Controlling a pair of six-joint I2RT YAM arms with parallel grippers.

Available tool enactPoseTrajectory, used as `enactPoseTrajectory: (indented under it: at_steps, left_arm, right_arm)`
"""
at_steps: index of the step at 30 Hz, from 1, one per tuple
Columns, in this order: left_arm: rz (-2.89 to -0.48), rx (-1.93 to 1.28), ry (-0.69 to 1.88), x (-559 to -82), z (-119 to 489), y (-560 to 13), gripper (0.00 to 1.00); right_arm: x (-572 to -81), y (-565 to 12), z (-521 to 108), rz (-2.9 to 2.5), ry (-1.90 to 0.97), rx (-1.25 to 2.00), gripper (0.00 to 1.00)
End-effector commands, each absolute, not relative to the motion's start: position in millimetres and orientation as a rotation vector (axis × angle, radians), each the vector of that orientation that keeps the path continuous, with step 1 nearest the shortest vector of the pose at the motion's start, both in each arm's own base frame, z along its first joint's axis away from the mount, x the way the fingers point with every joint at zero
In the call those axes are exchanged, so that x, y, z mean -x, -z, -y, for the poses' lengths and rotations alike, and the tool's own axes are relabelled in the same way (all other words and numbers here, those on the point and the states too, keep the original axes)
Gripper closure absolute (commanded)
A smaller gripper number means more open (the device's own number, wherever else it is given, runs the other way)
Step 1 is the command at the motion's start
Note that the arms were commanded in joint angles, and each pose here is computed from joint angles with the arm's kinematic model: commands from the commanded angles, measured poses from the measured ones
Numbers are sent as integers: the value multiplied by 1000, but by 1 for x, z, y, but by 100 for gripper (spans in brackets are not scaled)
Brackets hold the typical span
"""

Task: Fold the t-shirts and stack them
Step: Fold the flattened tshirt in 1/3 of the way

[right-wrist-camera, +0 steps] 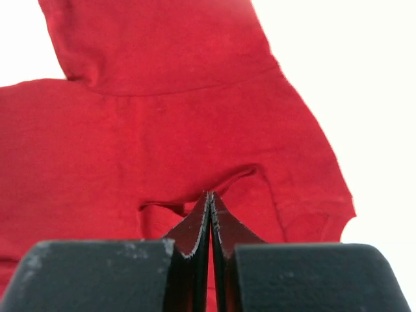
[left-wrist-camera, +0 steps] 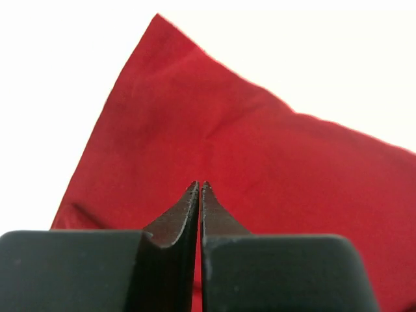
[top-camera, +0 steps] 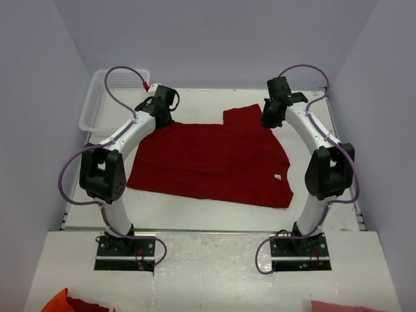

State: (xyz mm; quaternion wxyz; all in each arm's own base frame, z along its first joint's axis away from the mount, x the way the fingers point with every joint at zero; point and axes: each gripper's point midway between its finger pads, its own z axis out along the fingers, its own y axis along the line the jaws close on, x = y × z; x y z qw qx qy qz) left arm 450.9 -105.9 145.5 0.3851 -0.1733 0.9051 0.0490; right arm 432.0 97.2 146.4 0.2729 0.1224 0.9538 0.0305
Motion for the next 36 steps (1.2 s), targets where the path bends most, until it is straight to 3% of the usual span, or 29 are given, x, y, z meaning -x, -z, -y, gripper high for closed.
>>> enactPoseTrajectory:
  at_steps: [1, 6, 14, 23, 36]
  left_arm:
    - [-2375, 345, -68, -448, 114, -135, 100]
    - [-2374, 248, 131, -451, 141, -117, 100]
    - [-2434, 244, 255, -458, 165, -92, 100]
    - [-2409, 256, 303, -458, 170, -105, 100]
    - [-2403, 352, -22, -446, 120, -118, 100]
  right_arm:
    - [-424, -146, -119, -2585, -245, -296, 100]
    - [-406, -117, -150, -2670, -422, -266, 100]
    - [-362, -84, -158, -2713, -297, -219, 100]
    - [-341, -42, -154, -2802, -247, -305, 100]
    - [-301, -1, -159, -2898, -128, -509, 100]
